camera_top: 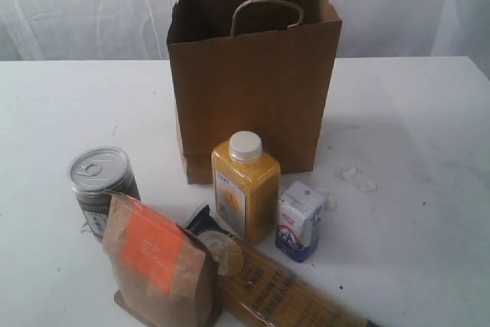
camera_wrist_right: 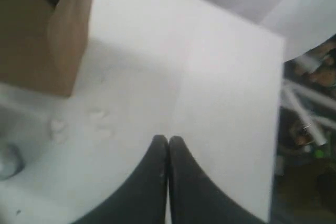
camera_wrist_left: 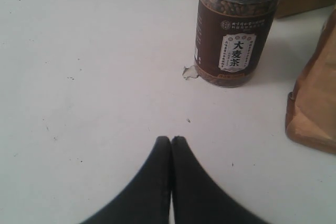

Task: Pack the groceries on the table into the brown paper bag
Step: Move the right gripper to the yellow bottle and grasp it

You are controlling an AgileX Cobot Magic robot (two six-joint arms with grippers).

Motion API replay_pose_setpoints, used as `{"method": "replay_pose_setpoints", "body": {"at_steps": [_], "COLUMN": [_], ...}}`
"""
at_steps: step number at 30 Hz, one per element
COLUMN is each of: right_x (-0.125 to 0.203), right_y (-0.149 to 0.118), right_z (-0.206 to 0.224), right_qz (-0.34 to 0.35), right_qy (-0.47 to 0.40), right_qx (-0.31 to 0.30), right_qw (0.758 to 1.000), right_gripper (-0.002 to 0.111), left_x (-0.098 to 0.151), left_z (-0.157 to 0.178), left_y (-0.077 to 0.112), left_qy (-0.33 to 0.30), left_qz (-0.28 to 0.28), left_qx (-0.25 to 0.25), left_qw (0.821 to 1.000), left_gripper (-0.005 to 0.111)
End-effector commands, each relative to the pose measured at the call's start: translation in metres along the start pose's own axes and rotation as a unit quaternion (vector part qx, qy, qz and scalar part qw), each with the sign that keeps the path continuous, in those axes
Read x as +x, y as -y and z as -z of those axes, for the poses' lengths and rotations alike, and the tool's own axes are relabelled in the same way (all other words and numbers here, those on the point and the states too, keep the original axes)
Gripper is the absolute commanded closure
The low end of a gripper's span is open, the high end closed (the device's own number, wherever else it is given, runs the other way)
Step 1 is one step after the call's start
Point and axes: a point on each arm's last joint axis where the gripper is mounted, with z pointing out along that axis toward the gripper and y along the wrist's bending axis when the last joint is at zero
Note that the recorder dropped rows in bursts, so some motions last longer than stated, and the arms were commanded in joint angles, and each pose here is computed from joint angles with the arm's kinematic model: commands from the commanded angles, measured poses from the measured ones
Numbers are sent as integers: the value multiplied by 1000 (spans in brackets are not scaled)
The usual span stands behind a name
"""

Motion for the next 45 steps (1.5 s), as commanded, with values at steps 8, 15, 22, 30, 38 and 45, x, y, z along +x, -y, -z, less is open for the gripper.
{"method": "replay_pose_setpoints", "body": {"at_steps": [8,15,22,30,38,45], "right_x": [75,120,118,111,105,99], "right_y": [-69,-117,-131,-147,-166,-177], "right_z": [-55,-80,-96,-126,-165,-182], "right_qz": [-21,71,132,102,166,177], "right_qy": [144,114,133,123,122,125], "right_qx": [-205,-394,-398,-386,-316,-257], "right_qw": [968,909,898,909,926,942], "right_gripper": [108,106,56,19,19,19], "left_x": [2,2,2,2,2,2], "left_z": [0,0,0,0,0,0], "left_y": [1,1,1,1,1,1], "left_qy": [-3,-3,-3,-3,-3,-3], "left_qz": [4,4,4,4,4,4], "left_qx": [6,6,6,6,6,6], "left_qw": [1000,1000,1000,1000,1000,1000], "left_gripper": [107,107,107,107,107,107]}}
